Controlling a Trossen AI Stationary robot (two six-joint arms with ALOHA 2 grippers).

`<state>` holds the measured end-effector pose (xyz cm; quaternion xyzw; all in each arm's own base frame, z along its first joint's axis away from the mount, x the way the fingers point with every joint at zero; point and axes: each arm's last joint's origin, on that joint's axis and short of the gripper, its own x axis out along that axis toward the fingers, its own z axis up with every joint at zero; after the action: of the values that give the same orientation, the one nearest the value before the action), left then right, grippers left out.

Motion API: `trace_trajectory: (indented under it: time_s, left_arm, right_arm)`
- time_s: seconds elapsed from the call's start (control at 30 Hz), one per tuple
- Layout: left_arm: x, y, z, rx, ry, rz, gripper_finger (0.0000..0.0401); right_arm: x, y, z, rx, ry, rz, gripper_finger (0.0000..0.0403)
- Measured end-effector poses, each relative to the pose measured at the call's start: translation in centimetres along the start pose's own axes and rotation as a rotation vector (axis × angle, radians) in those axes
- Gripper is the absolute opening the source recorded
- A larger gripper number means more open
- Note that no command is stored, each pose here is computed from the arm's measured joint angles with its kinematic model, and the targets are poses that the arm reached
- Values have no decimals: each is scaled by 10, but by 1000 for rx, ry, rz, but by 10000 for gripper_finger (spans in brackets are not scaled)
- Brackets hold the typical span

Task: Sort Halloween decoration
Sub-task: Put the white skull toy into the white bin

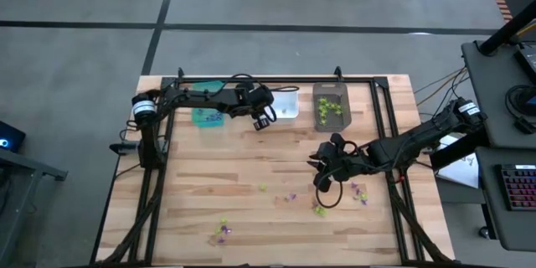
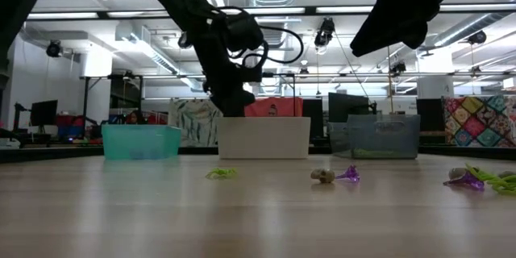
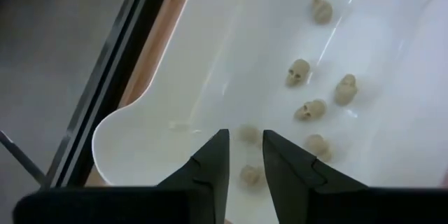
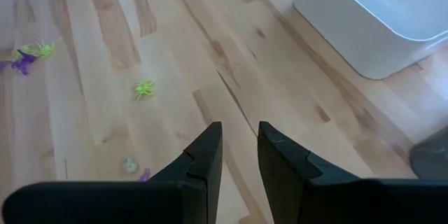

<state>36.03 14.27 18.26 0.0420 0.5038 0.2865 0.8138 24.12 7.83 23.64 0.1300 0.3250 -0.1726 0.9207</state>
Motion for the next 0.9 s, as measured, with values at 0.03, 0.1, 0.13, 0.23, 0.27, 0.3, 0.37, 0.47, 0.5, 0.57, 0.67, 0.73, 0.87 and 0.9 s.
trace_trajectory:
  time_s: [0.03, 0.1, 0.13, 0.23, 0.27, 0.3, 0.37, 0.47, 0.5, 0.57, 0.67, 0.73, 0.87, 0.9]
  left_arm:
    - [0, 0, 0, 0, -2, 0, 73]
    - [-1, -1, 1, -1, -7, 0, 82]
    - [-1, -1, 1, 0, -9, -1, 87]
    - [-3, -2, 1, 2, -12, -2, 102]
    - [-4, -2, 1, 4, -12, -3, 107]
    - [-7, -3, 2, 8, -13, -5, 111]
    - [-15, -3, 4, 18, -11, -11, 117]
    - [-31, -3, 11, 25, -28, -18, 120]
    - [-38, -3, 13, 26, -37, -21, 121]
    - [-51, -6, 18, 24, -59, -31, 121]
    - [-72, -16, 22, 37, -88, -89, 121]
    - [-88, -25, 23, 46, -128, -151, 121]
    - [-116, -51, 20, 69, -186, -239, 121]
    - [-123, -59, 19, 77, -197, -259, 121]
  right_arm:
    - [0, 0, 0, -1, 1, -1, 82]
    - [0, 0, 0, -2, 1, -1, 82]
    - [0, 0, 0, -2, 1, -1, 82]
    - [0, 0, 0, -1, 1, -1, 82]
    - [0, 0, 0, -1, 1, -1, 82]
    - [0, 0, 0, -1, 1, -1, 82]
    - [0, 0, 0, -1, 1, -1, 82]
    - [0, 0, 0, 0, -2, 0, 82]
    - [0, 0, 0, 0, -7, -5, 82]
    - [0, 0, 1, 3, -24, -21, 82]
    - [0, 0, 3, 12, -46, -26, 82]
    - [0, 0, 3, 11, -47, -26, 82]
    - [0, 0, 3, 11, -47, -26, 82]
    - [0, 0, 3, 11, -47, -26, 82]
